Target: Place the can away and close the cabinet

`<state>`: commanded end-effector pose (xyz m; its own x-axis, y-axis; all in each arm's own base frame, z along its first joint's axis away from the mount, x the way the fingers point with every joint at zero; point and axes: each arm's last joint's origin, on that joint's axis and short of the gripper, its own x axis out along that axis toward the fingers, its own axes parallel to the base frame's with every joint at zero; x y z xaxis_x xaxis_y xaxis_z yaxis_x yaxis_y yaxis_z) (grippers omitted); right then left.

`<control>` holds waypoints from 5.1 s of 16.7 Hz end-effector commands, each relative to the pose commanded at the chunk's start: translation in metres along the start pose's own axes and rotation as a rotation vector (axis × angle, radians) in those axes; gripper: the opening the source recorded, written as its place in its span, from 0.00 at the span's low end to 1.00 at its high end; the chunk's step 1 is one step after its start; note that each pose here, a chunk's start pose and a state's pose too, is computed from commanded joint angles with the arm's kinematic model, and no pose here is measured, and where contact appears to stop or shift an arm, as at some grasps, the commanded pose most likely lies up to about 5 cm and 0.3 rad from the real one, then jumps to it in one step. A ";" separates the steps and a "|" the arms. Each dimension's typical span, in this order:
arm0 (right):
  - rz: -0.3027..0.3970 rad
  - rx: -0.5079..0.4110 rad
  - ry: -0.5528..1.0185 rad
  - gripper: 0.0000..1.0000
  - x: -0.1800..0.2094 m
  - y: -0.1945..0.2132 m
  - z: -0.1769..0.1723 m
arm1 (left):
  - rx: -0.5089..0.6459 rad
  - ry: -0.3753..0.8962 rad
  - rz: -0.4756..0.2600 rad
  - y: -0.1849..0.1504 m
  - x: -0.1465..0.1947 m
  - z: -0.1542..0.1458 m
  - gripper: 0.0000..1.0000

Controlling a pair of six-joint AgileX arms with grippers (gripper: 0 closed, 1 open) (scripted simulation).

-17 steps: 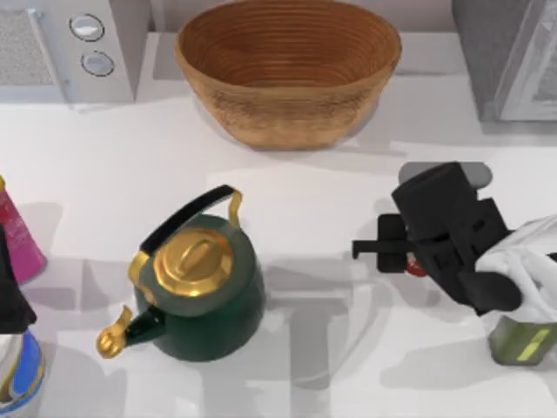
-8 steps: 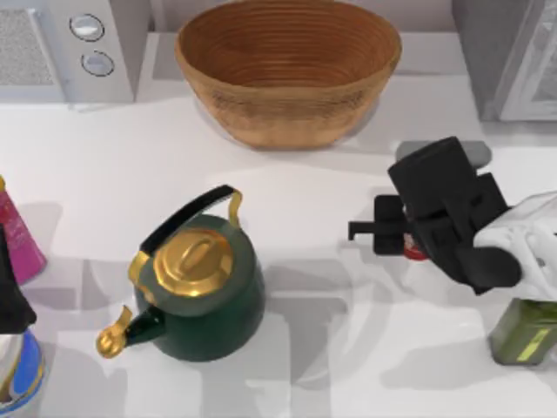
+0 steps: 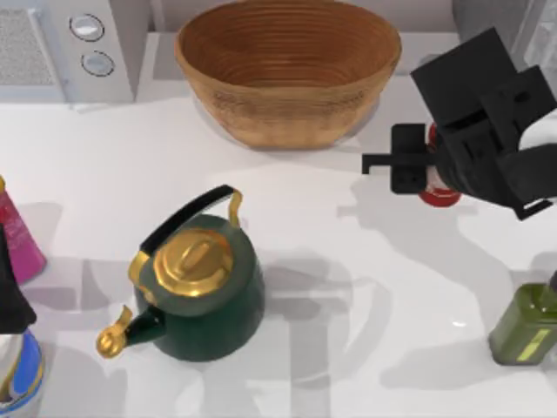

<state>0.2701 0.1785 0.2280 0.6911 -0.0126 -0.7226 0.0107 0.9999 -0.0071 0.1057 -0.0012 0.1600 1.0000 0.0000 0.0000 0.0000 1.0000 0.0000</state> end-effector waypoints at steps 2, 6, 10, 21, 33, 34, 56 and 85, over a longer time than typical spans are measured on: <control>0.007 0.005 -0.012 0.00 -0.014 -0.003 0.009 | 0.000 0.000 0.000 0.000 0.000 0.000 1.00; 0.008 0.007 -0.015 0.00 -0.017 -0.004 0.011 | 0.000 0.000 0.000 0.000 0.000 0.000 1.00; 0.028 0.005 -0.020 0.00 -0.020 -0.008 0.009 | 0.000 0.000 0.000 0.000 0.000 0.000 1.00; 0.176 0.113 -0.535 0.00 -0.109 -0.140 -0.053 | 0.000 0.000 0.000 0.000 0.000 0.000 1.00; 0.013 0.002 -0.808 0.00 -0.062 -0.181 -0.165 | 0.000 0.000 0.000 0.000 0.000 0.000 1.00; 0.013 0.002 -0.808 0.00 -0.062 -0.181 -0.165 | 0.000 0.000 0.000 0.000 0.000 0.000 1.00; -0.047 0.077 -0.734 0.00 -0.189 -0.168 0.090 | 0.000 0.000 0.000 0.000 0.000 0.000 1.00; 0.016 0.009 -0.820 0.00 -0.157 -0.130 0.291 | 0.000 0.000 0.000 0.000 0.000 0.000 1.00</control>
<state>0.3707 0.0495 0.5432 0.9999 -0.0003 0.0122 0.0002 1.0000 0.0071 0.1057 -0.0012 0.1600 1.0000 0.0000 0.0000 0.0000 1.0000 0.0000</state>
